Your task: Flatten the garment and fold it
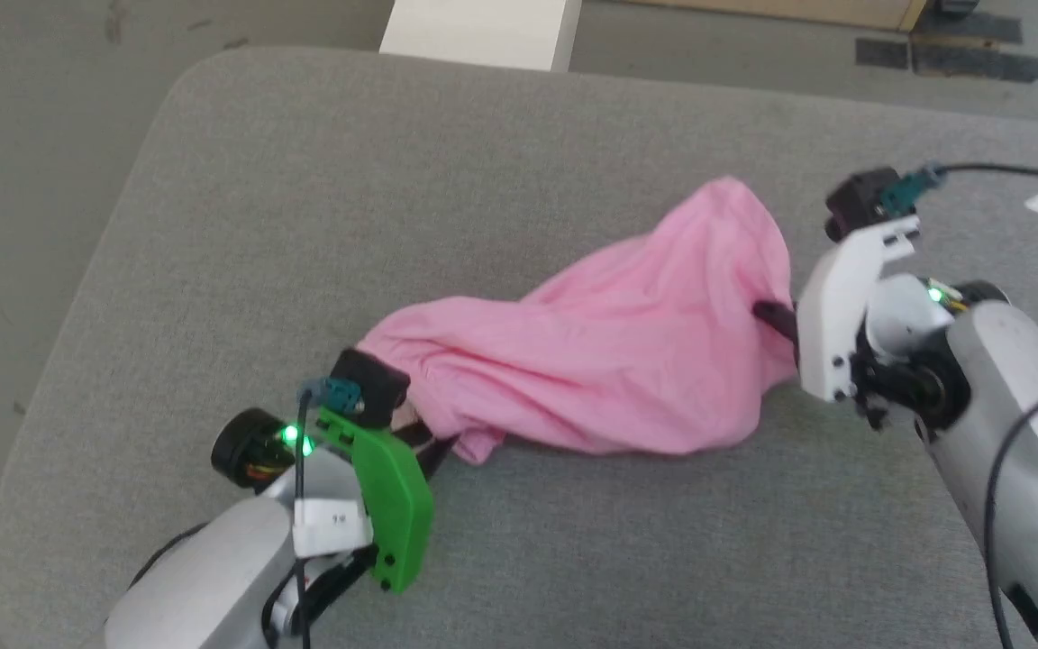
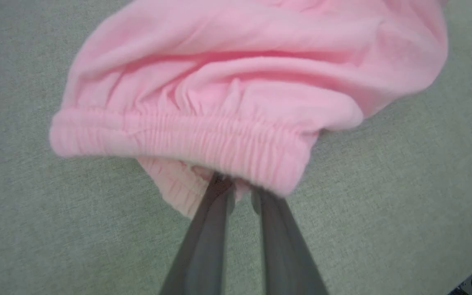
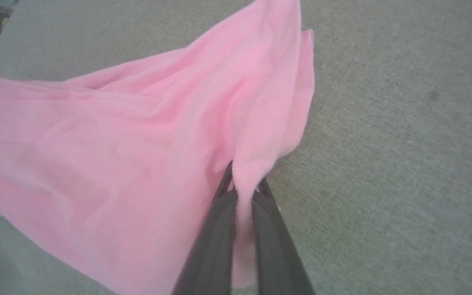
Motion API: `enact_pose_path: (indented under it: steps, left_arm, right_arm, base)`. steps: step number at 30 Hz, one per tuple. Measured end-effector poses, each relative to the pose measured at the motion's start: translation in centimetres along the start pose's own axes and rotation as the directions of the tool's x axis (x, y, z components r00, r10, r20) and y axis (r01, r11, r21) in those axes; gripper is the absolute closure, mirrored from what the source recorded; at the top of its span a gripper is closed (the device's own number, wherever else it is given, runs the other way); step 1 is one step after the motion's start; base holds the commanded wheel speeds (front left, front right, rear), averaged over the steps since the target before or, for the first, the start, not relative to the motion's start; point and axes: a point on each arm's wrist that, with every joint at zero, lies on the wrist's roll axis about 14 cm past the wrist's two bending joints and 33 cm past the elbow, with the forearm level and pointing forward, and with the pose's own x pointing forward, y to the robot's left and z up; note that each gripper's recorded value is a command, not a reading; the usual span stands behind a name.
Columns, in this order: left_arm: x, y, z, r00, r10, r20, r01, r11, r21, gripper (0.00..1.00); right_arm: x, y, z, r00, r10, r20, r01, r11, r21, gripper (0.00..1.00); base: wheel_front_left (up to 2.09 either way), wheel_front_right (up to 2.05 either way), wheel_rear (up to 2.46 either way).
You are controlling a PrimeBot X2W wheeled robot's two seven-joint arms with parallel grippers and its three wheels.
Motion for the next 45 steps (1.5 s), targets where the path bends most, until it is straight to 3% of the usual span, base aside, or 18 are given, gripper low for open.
enact_pose_path:
  steps: [6, 12, 18, 22, 23, 24, 25, 26, 29, 32, 39, 41, 45]
  left_arm:
    - [-2.1, -1.7, -0.1, 1.000, -0.031, 0.002, 0.031, 0.999, 0.029, 1.00]
    - [-3.1, -5.2, -2.1, 0.990, -0.126, -0.061, 0.127, 0.992, 0.012, 1.00]
    - [-3.0, -6.9, -4.3, 0.975, -0.175, -0.134, 0.174, 0.985, -0.018, 1.00]
    - [-2.3, -6.8, -5.0, 0.971, -0.177, -0.163, 0.173, 0.984, -0.038, 1.00]
    - [-2.1, -6.7, -5.0, 0.971, -0.175, -0.162, 0.171, 0.984, -0.039, 1.00]
    - [-1.9, -6.6, -5.0, 0.972, -0.170, -0.162, 0.165, 0.985, -0.044, 0.80]
    - [-1.8, -6.5, -5.2, 0.971, -0.169, -0.167, 0.163, 0.985, -0.053, 0.09]
    - [-1.7, -6.4, -5.3, 0.971, -0.167, -0.170, 0.159, 0.985, -0.061, 0.00]
    - [-1.4, -5.1, -5.0, 0.985, -0.112, -0.133, 0.101, 0.991, -0.088, 0.00]
    - [-1.4, -4.2, -3.5, 0.998, -0.050, -0.037, 0.045, 0.990, -0.137, 0.00]
    - [-2.9, -2.4, -1.0, 0.990, 0.074, 0.119, -0.051, 0.981, -0.189, 0.00]
    - [-3.6, -1.5, 0.3, 0.973, 0.128, 0.191, -0.092, 0.978, -0.187, 0.00]
    - [-5.4, 0.2, 3.5, 0.907, 0.224, 0.357, -0.171, 0.969, -0.176, 0.00]
  right_arm:
    - [-3.8, -1.1, -2.7, 0.999, -0.022, 0.037, 0.022, 1.000, 0.022, 1.00]
    - [-8.0, -2.6, -8.8, 0.996, -0.082, 0.037, 0.077, 0.989, 0.124, 1.00]
    - [-11.2, -2.3, -15.1, 0.989, -0.147, 0.007, 0.140, 0.956, 0.257, 1.00]
    - [-12.4, -1.2, -18.7, 0.984, -0.175, -0.021, 0.171, 0.916, 0.362, 1.00]
    - [-12.5, -1.0, -19.3, 0.983, -0.184, -0.025, 0.179, 0.905, 0.385, 0.93]
    - [-12.7, -0.8, -19.9, 0.981, -0.193, -0.029, 0.188, 0.894, 0.406, 0.68]
    - [-12.7, -0.6, -20.3, 0.980, -0.196, -0.034, 0.192, 0.887, 0.420, 0.18]
    - [-12.7, -0.5, -20.5, 0.979, -0.200, -0.034, 0.194, 0.880, 0.434, 0.00]
    - [-13.0, -0.6, -20.6, 0.972, -0.233, -0.011, 0.213, 0.866, 0.452, 0.00]
    - [-13.8, -1.5, -18.7, 0.948, -0.304, 0.099, 0.230, 0.864, 0.449, 0.00]
    - [-16.9, -4.3, -14.0, 0.807, -0.466, 0.364, 0.317, 0.860, 0.400, 0.00]
    - [-17.9, -4.8, -12.9, 0.758, -0.494, 0.425, 0.342, 0.857, 0.387, 0.00]
    - [-19.2, -5.2, -11.7, 0.706, -0.514, 0.488, 0.368, 0.854, 0.368, 0.00]
  base:
    - [0.00, 0.00, 0.00]
    - [0.00, 0.00, 0.00]
    - [0.00, 0.00, 0.00]
    - [0.00, 0.00, 0.00]
    - [0.00, 0.00, 0.00]
    - [0.00, 0.00, 0.00]
    - [0.00, 0.00, 0.00]
    - [0.00, 0.00, 0.00]
    - [0.00, 0.00, 0.00]
    - [0.00, 0.00, 0.00]
    - [0.00, 0.00, 0.00]
    - [0.00, 0.00, 0.00]
    - [0.00, 0.00, 0.00]
